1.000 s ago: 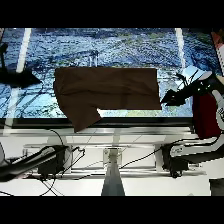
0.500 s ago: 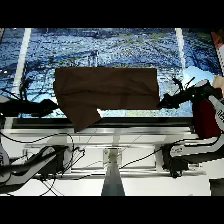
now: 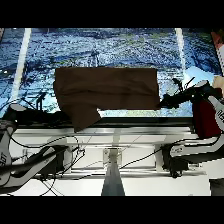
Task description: Fold the clothes and pants, and hang the long-sleeved shirts on hangers.
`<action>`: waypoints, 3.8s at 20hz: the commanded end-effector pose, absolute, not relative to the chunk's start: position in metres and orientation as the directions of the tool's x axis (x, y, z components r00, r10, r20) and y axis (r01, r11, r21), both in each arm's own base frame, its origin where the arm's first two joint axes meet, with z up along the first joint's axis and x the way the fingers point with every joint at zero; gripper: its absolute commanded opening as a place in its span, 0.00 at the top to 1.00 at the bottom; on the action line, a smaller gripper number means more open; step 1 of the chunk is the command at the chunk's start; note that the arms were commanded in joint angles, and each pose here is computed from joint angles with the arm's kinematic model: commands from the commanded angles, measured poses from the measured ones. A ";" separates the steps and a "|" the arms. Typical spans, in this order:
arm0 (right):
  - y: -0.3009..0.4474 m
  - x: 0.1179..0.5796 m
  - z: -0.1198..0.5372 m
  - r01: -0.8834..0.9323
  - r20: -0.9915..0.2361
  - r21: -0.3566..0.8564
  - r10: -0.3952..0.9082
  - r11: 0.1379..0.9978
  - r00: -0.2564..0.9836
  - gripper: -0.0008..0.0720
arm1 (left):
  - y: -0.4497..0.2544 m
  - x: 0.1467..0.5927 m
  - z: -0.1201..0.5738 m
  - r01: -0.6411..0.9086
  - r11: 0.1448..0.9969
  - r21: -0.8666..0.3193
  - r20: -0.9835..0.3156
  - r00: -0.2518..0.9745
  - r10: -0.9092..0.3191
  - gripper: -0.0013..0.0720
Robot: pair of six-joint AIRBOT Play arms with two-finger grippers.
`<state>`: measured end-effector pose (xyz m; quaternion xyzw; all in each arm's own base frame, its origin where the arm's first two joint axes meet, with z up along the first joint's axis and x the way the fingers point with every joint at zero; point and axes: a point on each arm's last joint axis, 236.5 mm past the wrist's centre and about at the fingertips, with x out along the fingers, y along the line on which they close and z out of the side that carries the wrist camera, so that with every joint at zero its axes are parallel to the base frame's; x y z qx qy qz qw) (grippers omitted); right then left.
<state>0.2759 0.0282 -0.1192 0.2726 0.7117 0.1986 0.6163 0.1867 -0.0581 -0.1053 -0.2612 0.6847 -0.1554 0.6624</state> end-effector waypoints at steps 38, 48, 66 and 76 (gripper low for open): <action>0.057 0.509 -0.009 0.264 -0.526 0.598 0.122 0.757 0.842 0.80 | -0.039 0.568 -0.027 -0.108 0.877 -0.468 -0.581 0.785 -0.214 0.65; 0.062 0.497 -0.021 0.160 -0.587 0.501 0.198 0.851 0.785 0.27 | 0.036 0.509 -0.044 -0.147 0.878 -0.456 -0.744 0.605 -0.285 0.01; 0.073 0.457 -0.031 0.035 -0.699 0.535 0.418 0.844 0.581 0.13 | -0.036 0.520 -0.109 0.009 0.847 -0.532 -0.727 0.507 -0.462 0.62; 0.167 0.466 0.050 -0.278 -0.640 0.516 0.580 0.810 0.504 0.98 | -0.054 0.459 0.071 0.387 0.872 -0.300 -0.764 0.450 -0.463 0.96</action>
